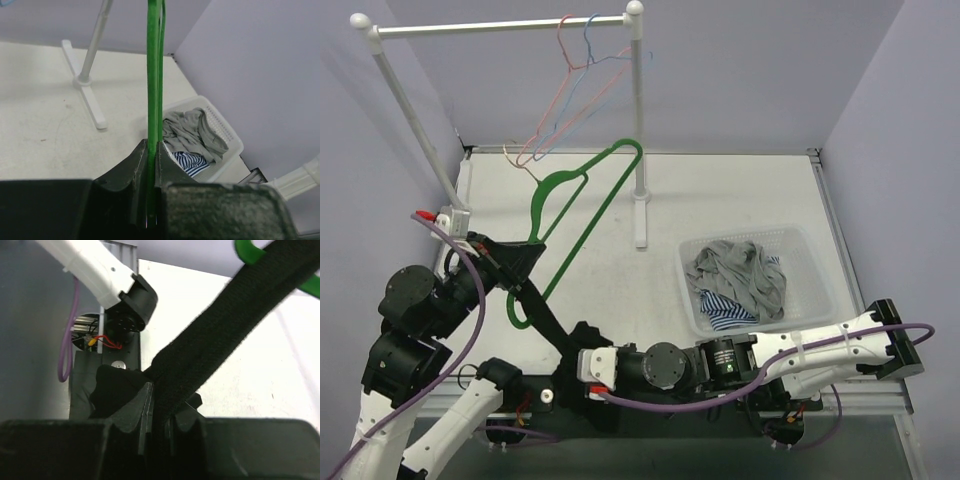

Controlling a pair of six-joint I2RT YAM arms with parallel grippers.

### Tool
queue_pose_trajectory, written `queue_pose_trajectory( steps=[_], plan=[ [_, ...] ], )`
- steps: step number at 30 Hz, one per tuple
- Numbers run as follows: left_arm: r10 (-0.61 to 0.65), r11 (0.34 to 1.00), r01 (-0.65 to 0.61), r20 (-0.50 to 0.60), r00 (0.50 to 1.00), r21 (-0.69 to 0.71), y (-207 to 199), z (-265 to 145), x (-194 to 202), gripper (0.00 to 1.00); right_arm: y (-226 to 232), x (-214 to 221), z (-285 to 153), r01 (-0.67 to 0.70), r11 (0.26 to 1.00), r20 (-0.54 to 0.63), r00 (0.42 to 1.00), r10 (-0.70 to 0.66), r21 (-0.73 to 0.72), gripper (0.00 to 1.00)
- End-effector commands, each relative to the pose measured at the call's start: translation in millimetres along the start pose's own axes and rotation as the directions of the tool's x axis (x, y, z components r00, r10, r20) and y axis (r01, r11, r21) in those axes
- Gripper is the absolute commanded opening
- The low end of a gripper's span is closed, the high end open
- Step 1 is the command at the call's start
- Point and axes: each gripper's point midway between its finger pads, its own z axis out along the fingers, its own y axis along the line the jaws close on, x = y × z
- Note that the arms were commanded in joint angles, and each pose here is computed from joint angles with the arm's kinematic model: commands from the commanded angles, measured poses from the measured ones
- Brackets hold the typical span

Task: Remove the tank top from the hanger

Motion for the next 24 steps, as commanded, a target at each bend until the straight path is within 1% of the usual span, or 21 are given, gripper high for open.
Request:
queue_pose_trajectory(
  steps=[1, 2, 3, 4, 6, 7, 8, 9, 10, 12, 13, 14, 15, 16, 17, 19, 22, 24],
  plan=[
    [-0.026, 0.984, -0.032, 0.325, 0.945, 0.173, -37, -19, -63, 0.0, -54, -32, -16, -0.205, 0.964, 0.181, 0.968, 0.173, 0.172, 0.0],
    [-0.037, 0.98, -0.029, 0.323, 0.946, 0.197, -39, -20, -61, 0.0, -67, -40, -19, -0.261, 0.945, 0.235, 0.948, 0.213, 0.195, 0.01],
    [-0.047, 0.977, -0.026, 0.33, 0.943, 0.212, -41, -24, -60, 0.0, -92, -44, -23, -0.328, 0.913, 0.292, 0.922, 0.253, 0.243, 0.03],
    [-0.061, 0.974, -0.015, 0.33, 0.942, 0.224, -42, -25, -59, 0.0, -107, -64, -30, -0.415, 0.878, 0.401, 0.865, 0.301, 0.237, 0.03],
    [-0.086, 0.972, 0.009, 0.315, 0.945, 0.235, -41, -24, -52, 0.0, -126, -77, -33, -0.486, 0.841, 0.478, 0.812, 0.333, 0.238, 0.07],
    [-0.092, 0.969, 0.011, 0.317, 0.944, 0.249, -42, -24, -51, 0.0, -138, -83, -31, -0.523, 0.819, 0.513, 0.782, 0.353, 0.235, 0.12],
    [-0.096, 0.966, 0.014, 0.309, 0.946, 0.26, -42, -23, -47, 0.0, -147, -92, -33, -0.543, 0.805, 0.543, 0.762, 0.354, 0.238, 0.16],
    [-0.109, 0.96, 0.018, 0.316, 0.942, 0.278, -45, -26, -48, 0.0, -154, -91, -27, -0.56, 0.787, 0.548, 0.756, 0.358, 0.258, 0.19],
    [-0.114, 0.955, 0.015, 0.322, 0.94, 0.295, -47, -28, -48, 0.0, -169, -93, -30, -0.598, 0.751, 0.585, 0.727, 0.361, 0.281, 0.2],
    [-0.126, 0.954, 0.025, 0.322, 0.939, 0.3, -47, -30, -47, 0.0, -183, -93, -25, -0.636, 0.717, 0.615, 0.695, 0.373, 0.285, 0.24],
    [-0.127, 0.954, 0.028, 0.318, 0.94, 0.3, -46, -29, -45, 0.0, -199, -92, -28, -0.666, 0.686, 0.65, 0.664, 0.369, 0.292, 0.29],
    [-0.126, 0.953, 0.026, 0.315, 0.941, 0.303, -47, -30, -44, 0.0, -202, -93, -26, -0.706, 0.663, 0.676, 0.616, 0.404, 0.247, 0.31],
    [-0.127, 0.952, 0.027, 0.315, 0.94, 0.305, -47, -31, -43, 0.0, -210, -97, -27, -0.725, 0.653, 0.708, 0.577, 0.407, 0.216, 0.34],
    [-0.128, 0.95, 0.027, 0.308, 0.943, 0.311, -47, -32, -41, 0.0, -214, -97, -25, -0.738, 0.648, 0.723, 0.551, 0.417, 0.189, 0.41],
    [-0.128, 0.949, 0.026, 0.309, 0.942, 0.314, -48, -33, -41, 0.0, -220, -98, -25, -0.756, 0.639, 0.739, 0.511, 0.439, 0.143, 0.45],
    [-0.134, 0.944, 0.027, 0.309, 0.942, 0.328, -49, -35, -38, 0.0, -224, -98, -21, -0.765, 0.634, 0.752, 0.485, 0.447, 0.117, 0.51],
    [-0.146, 0.94, 0.033, 0.314, 0.938, 0.34, -49, -38, -36, 0.0, -229, -94, -17, -0.78, 0.614, 0.756, 0.474, 0.452, 0.122, 0.56],
    [-0.15, 0.937, 0.035, 0.313, 0.938, 0.347, -49, -38, -35, 0.0, -231, -96, -14, -0.789, 0.606, 0.764, 0.449, 0.463, 0.096, 0.57]
  ],
)
